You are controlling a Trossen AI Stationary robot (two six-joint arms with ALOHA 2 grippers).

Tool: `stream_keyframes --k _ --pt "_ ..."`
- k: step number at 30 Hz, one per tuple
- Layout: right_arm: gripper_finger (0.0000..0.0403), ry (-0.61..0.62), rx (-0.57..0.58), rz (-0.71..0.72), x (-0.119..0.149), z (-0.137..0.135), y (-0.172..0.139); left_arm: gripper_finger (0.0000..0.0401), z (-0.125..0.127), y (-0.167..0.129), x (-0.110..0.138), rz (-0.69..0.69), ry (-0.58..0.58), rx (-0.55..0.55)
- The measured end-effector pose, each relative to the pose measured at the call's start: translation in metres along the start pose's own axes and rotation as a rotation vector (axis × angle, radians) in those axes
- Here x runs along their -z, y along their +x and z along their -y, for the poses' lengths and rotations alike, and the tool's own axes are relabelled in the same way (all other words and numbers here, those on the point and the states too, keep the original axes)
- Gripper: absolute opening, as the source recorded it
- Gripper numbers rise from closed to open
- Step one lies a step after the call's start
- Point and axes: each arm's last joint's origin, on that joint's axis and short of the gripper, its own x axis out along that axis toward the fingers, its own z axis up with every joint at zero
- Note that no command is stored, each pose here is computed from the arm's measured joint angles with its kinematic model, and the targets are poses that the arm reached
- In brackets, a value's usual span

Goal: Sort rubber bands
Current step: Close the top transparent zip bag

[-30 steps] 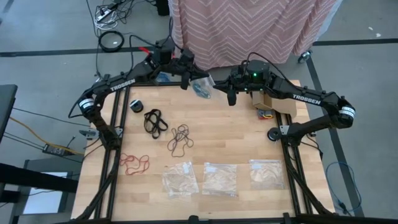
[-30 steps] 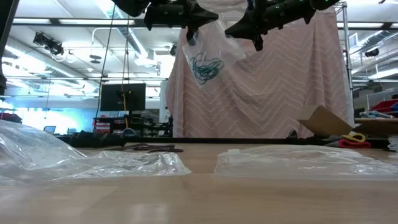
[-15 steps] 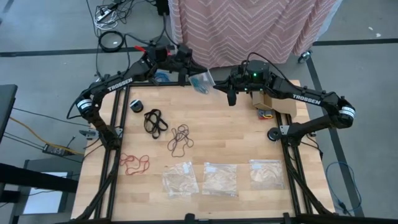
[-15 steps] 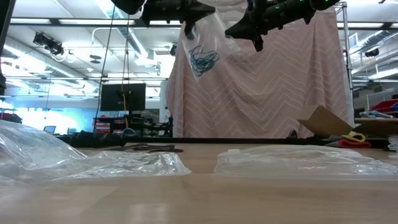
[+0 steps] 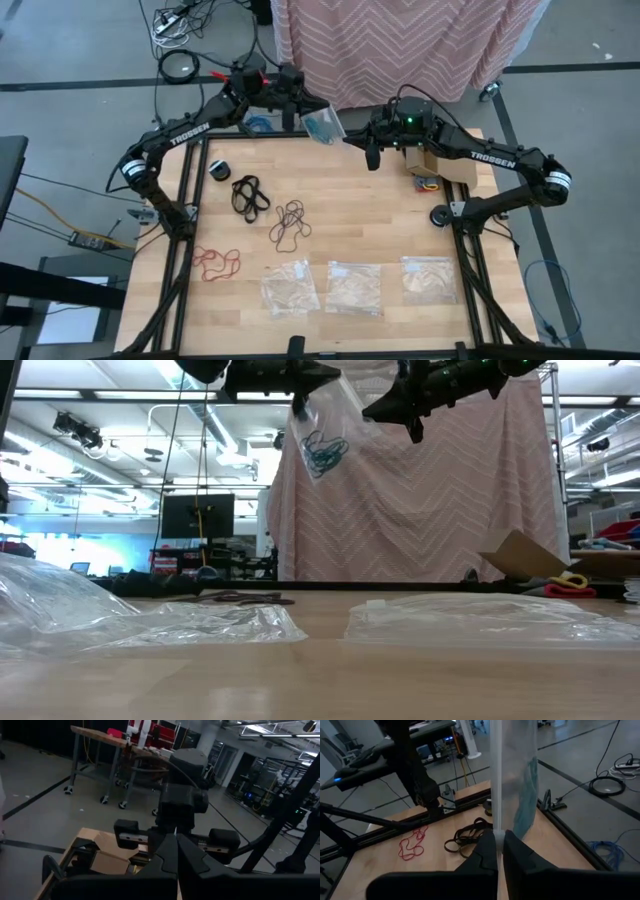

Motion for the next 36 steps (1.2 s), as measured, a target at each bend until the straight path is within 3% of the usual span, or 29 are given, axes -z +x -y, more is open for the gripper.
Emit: stream_keyframes --k 36 --pt "0.0006 0.024 0.079 -0.035 0.004 0.007 -0.001 0.0000 -0.003 -0.012 -0.005 -0.007 0.011 -0.013"
